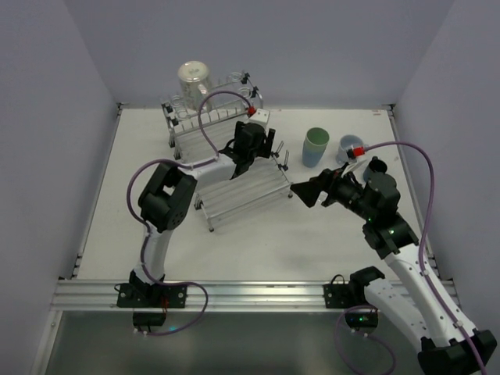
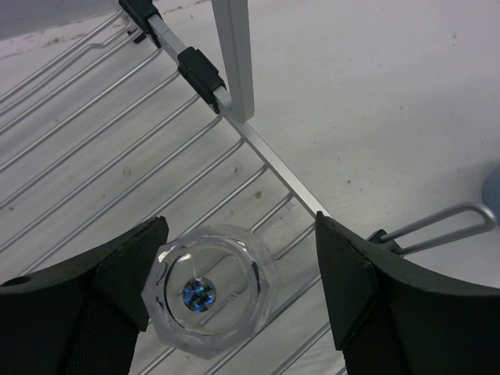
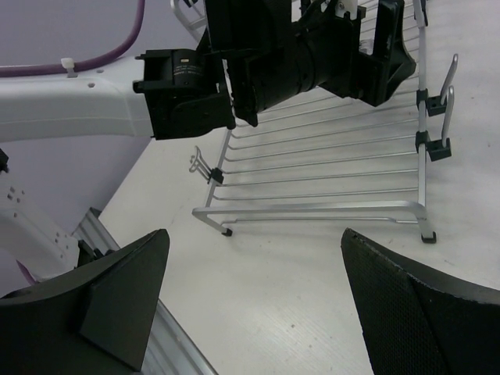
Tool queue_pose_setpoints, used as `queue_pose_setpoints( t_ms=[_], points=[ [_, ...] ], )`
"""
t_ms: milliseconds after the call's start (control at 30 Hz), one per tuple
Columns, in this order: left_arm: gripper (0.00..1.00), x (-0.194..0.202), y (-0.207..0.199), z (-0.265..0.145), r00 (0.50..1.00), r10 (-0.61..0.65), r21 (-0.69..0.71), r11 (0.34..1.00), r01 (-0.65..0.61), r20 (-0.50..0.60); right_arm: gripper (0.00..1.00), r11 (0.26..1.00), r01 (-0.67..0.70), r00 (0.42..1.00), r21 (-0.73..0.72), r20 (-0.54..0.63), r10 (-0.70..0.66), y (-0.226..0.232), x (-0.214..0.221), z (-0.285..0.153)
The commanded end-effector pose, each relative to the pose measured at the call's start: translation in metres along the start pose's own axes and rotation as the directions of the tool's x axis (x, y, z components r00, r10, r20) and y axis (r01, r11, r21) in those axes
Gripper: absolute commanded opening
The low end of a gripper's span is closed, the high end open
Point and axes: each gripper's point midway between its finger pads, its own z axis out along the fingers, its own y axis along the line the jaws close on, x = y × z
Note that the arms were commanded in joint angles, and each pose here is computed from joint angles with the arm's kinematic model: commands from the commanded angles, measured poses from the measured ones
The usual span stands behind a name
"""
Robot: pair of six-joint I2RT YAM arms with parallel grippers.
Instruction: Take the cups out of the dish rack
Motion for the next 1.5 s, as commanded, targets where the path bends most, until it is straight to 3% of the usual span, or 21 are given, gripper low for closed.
queue_pose_setpoints(
  t_ms=[0, 67, 200, 300, 400, 533, 567, 633, 700, 733, 833, 1000, 1133, 1233, 1367, 1467],
  points=[
    [0.79, -0.025, 0.005, 0.006, 0.997, -0.007, -0.025, 1.0, 0.009, 0.071, 0.94, 0.997, 0.039, 0.998, -0.059, 0.044, -0.037, 0.018, -0.017, -0.004],
    [0.65, -0.023, 0.005, 0.005, 0.998, -0.009, -0.028, 1.0, 0.011, 0.07, 0.94, 0.997, 0.045, 0.998, -0.061, 0.05, -0.042, 0.02, -0.02, -0.006],
    [0.46, -0.014, 0.013, 0.001, 0.998, -0.001, -0.05, 0.999, 0.004, 0.056, 0.94, 0.998, 0.049, 0.997, -0.046, 0.061, -0.046, 0.019, -0.023, -0.008],
    [0.29, -0.029, 0.015, -0.012, 0.996, -0.015, -0.045, 0.999, 0.019, 0.089, 0.94, 0.998, 0.034, 0.998, -0.061, 0.063, -0.031, 0.021, -0.023, -0.006],
    [0.23, -0.062, 0.013, -0.038, 0.986, -0.069, 0.001, 0.998, 0.069, 0.151, 0.95, 0.997, -0.016, 0.998, -0.081, 0.063, 0.021, 0.022, -0.02, -0.001],
    [0.23, -0.133, 0.0, -0.108, 0.93, -0.247, 0.196, 0.96, 0.198, 0.271, 0.95, 0.986, -0.121, 0.986, -0.115, 0.097, 0.133, 0.025, -0.024, 0.006],
    [0.23, -0.132, -0.003, -0.121, 0.923, -0.279, 0.237, 0.947, 0.217, 0.267, 0.95, 0.975, -0.159, 0.975, -0.154, 0.127, 0.18, 0.033, -0.031, 0.007],
    [0.23, -0.164, -0.014, -0.167, 0.861, -0.413, 0.405, 0.871, 0.279, 0.295, 0.95, 0.963, -0.21, 0.962, -0.166, 0.138, 0.234, 0.033, -0.031, 0.012],
    [0.23, -0.153, -0.021, -0.188, 0.843, -0.477, 0.491, 0.813, 0.315, 0.248, 0.95, 0.941, -0.256, 0.939, -0.222, 0.174, 0.296, 0.043, -0.041, 0.013],
    [0.23, -0.17, -0.031, -0.217, 0.799, -0.554, 0.602, 0.728, 0.328, 0.233, 0.95, 0.935, -0.277, 0.933, -0.222, 0.172, 0.318, 0.041, -0.038, 0.017],
    [0.23, -0.163, -0.041, -0.251, 0.749, -0.649, 0.723, 0.582, 0.372, 0.136, 0.95, 0.909, -0.317, 0.91, -0.27, 0.184, 0.372, 0.048, -0.042, 0.019],
    [0.23, -0.162, -0.053, -0.288, 0.682, -0.731, 0.837, 0.369, 0.404, -0.007, 0.95, 0.879, -0.287, 0.914, -0.381, 0.166, 0.37, 0.068, -0.046, 0.018],
    [0.22, -0.161, -0.065, -0.307, 0.67, -0.735, 0.89, 0.233, 0.392, -0.102, 0.93, 0.86, -0.246, 0.923, -0.447, 0.163, 0.348, 0.082, -0.054, 0.016],
    [0.22, -0.16, -0.069, -0.317, 0.661, -0.736, 0.908, 0.167, 0.385, -0.145, 0.88, 0.861, -0.252, 0.922, -0.443, 0.16, 0.352, 0.083, -0.057, 0.018],
    [0.22, -0.158, -0.071, -0.322, 0.663, -0.732, 0.914, 0.146, 0.379, -0.158, 0.86, 0.857, -0.264, 0.92, -0.443, 0.151, 0.361, 0.083, -0.057, 0.021],
    [0.22, -0.154, -0.074, -0.321, 0.66, -0.73, 0.913, 0.129, 0.388, -0.177, 0.74, 0.832, -0.278, 0.919, -0.48, 0.118, 0.375, 0.089, -0.054, 0.022]
  ],
)
